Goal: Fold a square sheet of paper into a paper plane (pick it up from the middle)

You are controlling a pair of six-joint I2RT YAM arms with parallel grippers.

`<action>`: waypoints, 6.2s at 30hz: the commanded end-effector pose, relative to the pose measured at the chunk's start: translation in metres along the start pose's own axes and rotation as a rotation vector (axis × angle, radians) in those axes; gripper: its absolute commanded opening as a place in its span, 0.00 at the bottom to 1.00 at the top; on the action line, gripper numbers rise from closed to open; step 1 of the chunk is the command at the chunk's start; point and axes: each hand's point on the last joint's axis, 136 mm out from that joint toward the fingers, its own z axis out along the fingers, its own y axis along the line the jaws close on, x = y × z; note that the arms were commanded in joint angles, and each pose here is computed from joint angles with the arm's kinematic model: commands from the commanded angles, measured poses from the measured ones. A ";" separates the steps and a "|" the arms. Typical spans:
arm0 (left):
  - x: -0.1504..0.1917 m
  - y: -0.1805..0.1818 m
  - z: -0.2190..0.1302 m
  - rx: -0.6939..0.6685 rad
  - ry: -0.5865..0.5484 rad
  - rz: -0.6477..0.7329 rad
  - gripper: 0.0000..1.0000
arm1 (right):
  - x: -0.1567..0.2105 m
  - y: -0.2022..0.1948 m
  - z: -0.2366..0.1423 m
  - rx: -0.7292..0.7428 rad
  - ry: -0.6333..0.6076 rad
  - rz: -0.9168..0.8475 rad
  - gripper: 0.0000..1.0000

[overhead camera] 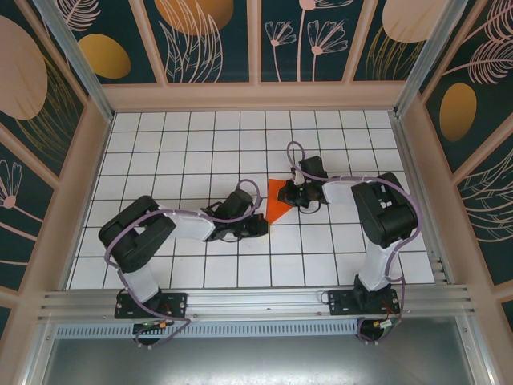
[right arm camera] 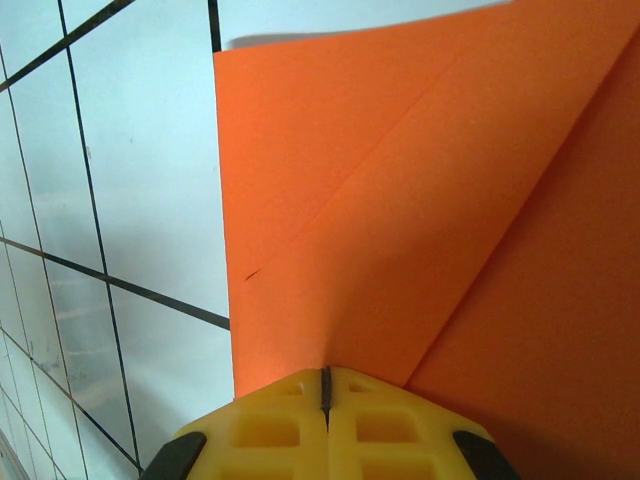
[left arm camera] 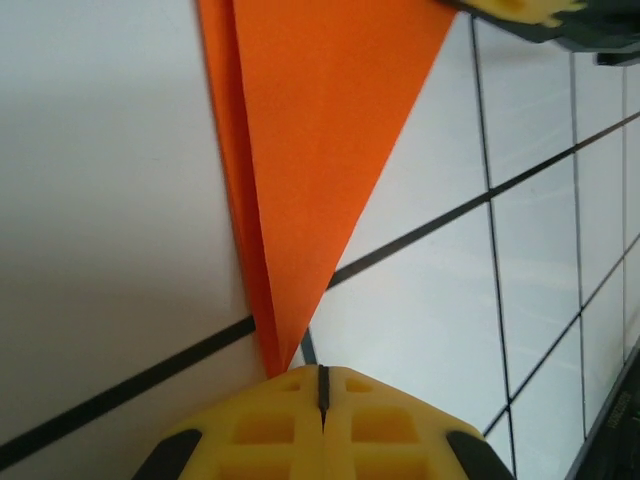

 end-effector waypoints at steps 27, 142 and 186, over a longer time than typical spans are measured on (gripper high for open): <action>0.002 0.030 0.031 -0.136 0.058 0.010 0.00 | 0.045 -0.068 0.018 0.236 0.120 0.083 0.00; -0.075 -0.014 -0.034 -0.111 -0.308 0.038 0.58 | -0.055 -0.024 -0.077 -0.074 -0.257 0.112 0.37; -0.089 0.037 -0.086 -0.188 -0.432 -0.126 0.98 | 0.005 0.017 -0.014 -0.178 -0.078 0.136 0.31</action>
